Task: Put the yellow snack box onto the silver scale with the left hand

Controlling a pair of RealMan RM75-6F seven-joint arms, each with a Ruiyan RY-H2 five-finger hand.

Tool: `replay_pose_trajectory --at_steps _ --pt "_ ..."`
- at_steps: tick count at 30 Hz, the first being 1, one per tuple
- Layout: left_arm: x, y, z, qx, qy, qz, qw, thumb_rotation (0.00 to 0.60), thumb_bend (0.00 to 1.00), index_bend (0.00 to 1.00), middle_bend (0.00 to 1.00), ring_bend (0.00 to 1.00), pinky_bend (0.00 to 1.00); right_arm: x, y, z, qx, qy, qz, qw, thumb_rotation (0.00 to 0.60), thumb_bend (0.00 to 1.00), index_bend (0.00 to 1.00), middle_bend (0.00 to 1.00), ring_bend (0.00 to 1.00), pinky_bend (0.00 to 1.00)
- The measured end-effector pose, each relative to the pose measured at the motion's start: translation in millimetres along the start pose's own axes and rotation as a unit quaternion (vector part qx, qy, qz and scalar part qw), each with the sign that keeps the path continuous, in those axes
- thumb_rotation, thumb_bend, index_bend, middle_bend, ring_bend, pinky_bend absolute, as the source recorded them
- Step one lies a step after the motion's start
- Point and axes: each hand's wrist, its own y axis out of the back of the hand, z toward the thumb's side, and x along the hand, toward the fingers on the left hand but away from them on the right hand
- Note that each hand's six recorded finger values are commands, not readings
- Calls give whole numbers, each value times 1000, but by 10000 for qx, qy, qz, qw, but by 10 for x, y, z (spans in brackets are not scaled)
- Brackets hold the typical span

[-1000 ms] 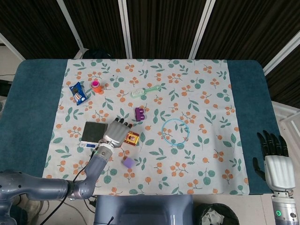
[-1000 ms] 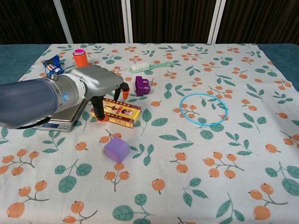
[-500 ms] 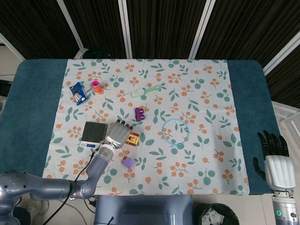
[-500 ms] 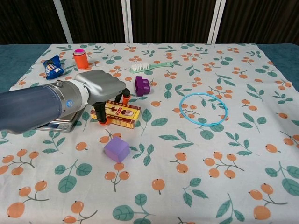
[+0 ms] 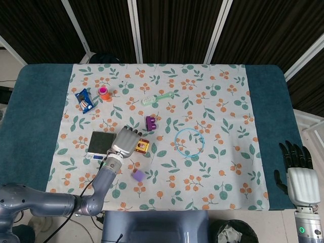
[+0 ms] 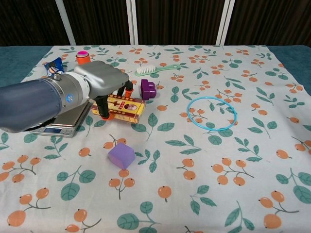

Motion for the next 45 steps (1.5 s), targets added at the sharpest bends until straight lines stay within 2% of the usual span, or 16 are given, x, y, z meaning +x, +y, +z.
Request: replay_pose_trajectory --at_steps 6,14,21,27,32,45 --pt "-85 86 -252 94 376 -189 9991 600 335 425 535 335 373 2 3 10 7 11 -13 10000 600 514 34 67 58 25" --pt "-238 133 -734 372 867 -457 9945 600 335 424 534 335 373 3 -16 44 14 47 11 10000 600 514 34 67 58 26" --pt "-302 -76 -867 188 725 -576 9955 600 335 420 534 336 373 8 -22 73 17 71 4 10000 600 513 34 67 58 25" --pt "-279 -262 -999 -59 594 -510 9969 600 335 412 531 335 372 4 -48 79 43 60 34 10000 600 513 34 67 58 26" --pt "-267 -418 -1069 -20 465 -494 9977 600 335 408 526 335 371 2 -47 77 46 47 24 10000 600 513 34 67 58 25" --pt "-314 -572 -1105 -45 450 -575 9973 600 324 399 523 334 370 3 -46 61 40 23 31 10000 600 514 34 67 58 26"
